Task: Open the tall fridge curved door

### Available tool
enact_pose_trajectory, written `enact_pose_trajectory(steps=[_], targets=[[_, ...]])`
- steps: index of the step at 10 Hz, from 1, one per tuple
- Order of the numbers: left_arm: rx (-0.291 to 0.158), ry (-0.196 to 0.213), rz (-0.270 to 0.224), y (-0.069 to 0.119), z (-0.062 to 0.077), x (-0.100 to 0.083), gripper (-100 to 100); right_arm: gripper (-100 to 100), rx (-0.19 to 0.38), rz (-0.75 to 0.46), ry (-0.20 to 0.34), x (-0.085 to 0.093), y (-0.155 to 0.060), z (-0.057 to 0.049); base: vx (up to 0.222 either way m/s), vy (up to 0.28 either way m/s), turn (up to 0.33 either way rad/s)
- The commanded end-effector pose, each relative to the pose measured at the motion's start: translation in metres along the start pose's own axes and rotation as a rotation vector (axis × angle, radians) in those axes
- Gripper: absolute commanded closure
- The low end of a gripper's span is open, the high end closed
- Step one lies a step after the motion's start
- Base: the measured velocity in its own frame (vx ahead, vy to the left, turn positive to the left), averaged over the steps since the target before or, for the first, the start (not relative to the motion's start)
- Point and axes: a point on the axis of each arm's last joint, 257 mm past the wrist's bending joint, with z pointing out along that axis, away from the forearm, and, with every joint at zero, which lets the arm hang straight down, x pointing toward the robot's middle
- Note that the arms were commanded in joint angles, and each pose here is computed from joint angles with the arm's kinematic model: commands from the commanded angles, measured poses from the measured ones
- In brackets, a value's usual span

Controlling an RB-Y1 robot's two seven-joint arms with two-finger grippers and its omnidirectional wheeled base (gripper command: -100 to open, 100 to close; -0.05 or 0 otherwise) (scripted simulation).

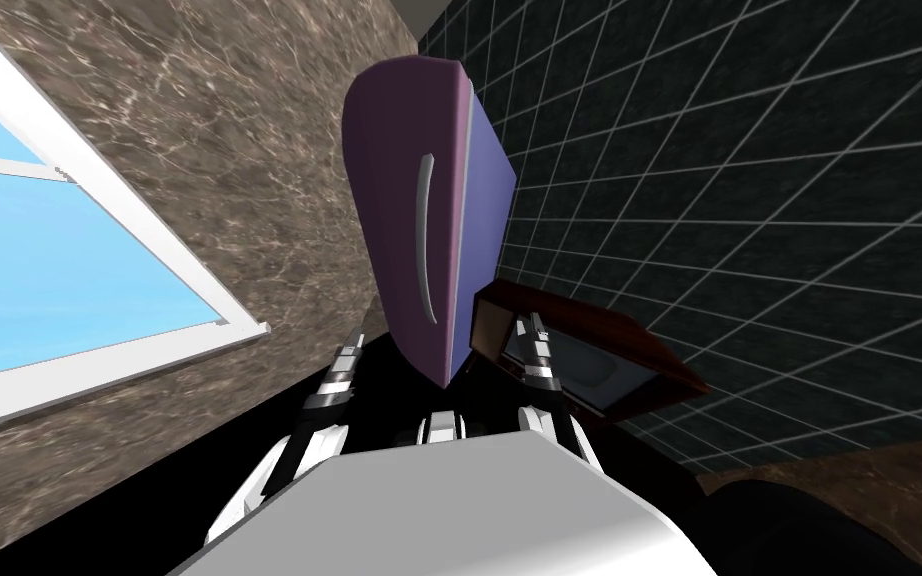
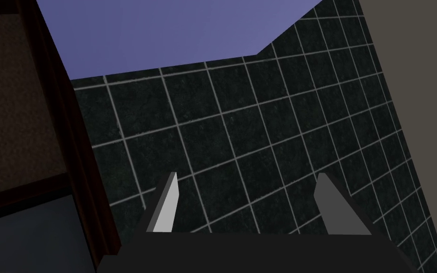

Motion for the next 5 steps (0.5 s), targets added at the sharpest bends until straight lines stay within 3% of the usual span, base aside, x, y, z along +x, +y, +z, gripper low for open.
enact_pose_trajectory(steps=[1, 5], targets=[[-0.016, 0.014, 0.028, 0.017, -0.008, 0.006, -100, 0, 0.0, 0.0, 0.0, 0.0, 0.0, 0.0, 0.084, -0.072, 0.003], [-0.038, 0.034, 0.064, 0.041, -0.02, 0.015, -100, 0, 0.0, 0.0, 0.0, 0.0, 0.0, 0.0, 0.091, -0.079, 0.004]])
